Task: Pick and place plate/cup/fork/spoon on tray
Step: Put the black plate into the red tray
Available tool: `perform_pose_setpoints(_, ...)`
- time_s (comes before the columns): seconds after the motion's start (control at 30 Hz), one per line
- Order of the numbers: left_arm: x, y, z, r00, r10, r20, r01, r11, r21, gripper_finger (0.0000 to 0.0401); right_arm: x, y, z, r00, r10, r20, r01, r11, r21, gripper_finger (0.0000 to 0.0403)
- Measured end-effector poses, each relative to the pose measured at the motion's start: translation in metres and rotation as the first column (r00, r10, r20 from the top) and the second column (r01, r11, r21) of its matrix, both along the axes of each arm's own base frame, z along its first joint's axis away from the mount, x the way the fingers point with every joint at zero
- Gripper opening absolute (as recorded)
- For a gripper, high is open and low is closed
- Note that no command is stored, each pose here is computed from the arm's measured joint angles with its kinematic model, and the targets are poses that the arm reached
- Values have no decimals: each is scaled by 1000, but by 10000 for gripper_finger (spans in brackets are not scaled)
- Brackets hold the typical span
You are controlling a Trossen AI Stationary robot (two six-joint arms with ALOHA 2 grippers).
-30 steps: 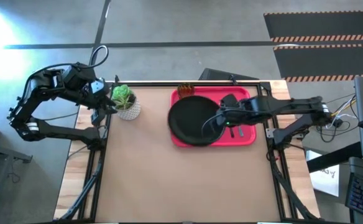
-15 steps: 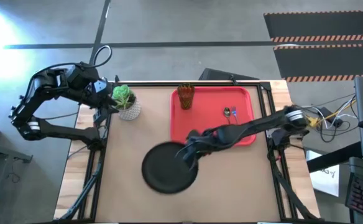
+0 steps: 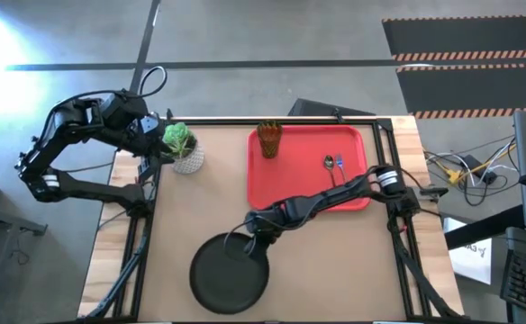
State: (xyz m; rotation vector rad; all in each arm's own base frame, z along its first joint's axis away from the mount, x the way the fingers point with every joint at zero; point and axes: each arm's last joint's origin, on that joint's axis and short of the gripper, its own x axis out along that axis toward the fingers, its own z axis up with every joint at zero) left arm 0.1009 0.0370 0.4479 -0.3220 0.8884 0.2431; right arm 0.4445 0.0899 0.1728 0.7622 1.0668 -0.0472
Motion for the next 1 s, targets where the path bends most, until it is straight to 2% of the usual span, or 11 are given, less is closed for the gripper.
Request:
perform_pose_setpoints(0.27,-1,0,0,1000,0,1,0,1000,1,147,0,-4,-19,996,9,-93,-10,1000,-1,8)
perform_pose_setpoints(0.4,-1,0,0,1000,0,1,0,1000,1,147,-4,-5,-16,993,6,-116,-11,999,-44,8)
perform_pose_setpoints(0.67,0,0,0,1000,0,-1,0,1000,0,147,-5,-6,-14,994,15,-109,-22,998,-66,8)
perform_pose_setpoints(1.0,0,0,0,1000,-1,-1,1,1000,0,147,-8,-7,-30,981,20,-195,-37,996,-82,9)
